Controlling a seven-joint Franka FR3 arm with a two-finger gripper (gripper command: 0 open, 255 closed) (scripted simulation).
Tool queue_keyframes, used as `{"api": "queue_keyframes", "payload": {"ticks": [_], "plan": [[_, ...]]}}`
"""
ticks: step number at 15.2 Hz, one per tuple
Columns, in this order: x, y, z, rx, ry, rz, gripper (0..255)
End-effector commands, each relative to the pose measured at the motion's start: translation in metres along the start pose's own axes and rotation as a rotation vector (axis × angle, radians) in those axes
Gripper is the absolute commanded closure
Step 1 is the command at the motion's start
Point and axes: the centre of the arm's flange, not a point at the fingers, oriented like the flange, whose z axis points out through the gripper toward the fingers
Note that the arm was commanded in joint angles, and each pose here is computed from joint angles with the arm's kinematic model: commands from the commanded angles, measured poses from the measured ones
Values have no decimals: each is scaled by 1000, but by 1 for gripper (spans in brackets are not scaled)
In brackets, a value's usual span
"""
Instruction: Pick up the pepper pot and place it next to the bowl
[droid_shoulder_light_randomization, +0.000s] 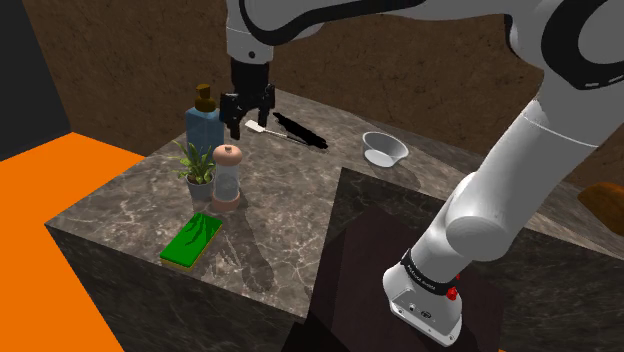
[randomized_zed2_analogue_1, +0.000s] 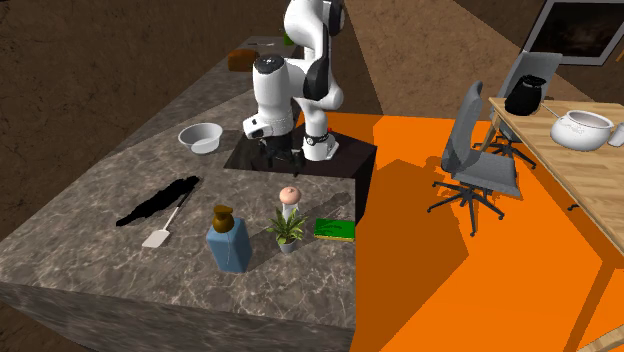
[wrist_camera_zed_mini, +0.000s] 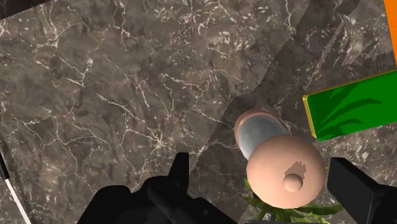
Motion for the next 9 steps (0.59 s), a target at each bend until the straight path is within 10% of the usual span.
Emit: {"api": "queue_keyframes", "payload": {"ticks": [1,9], "plan": [[20,-15,9,9,-6,-3,0],[49,-35,51,21,-14,-9,0]]}}
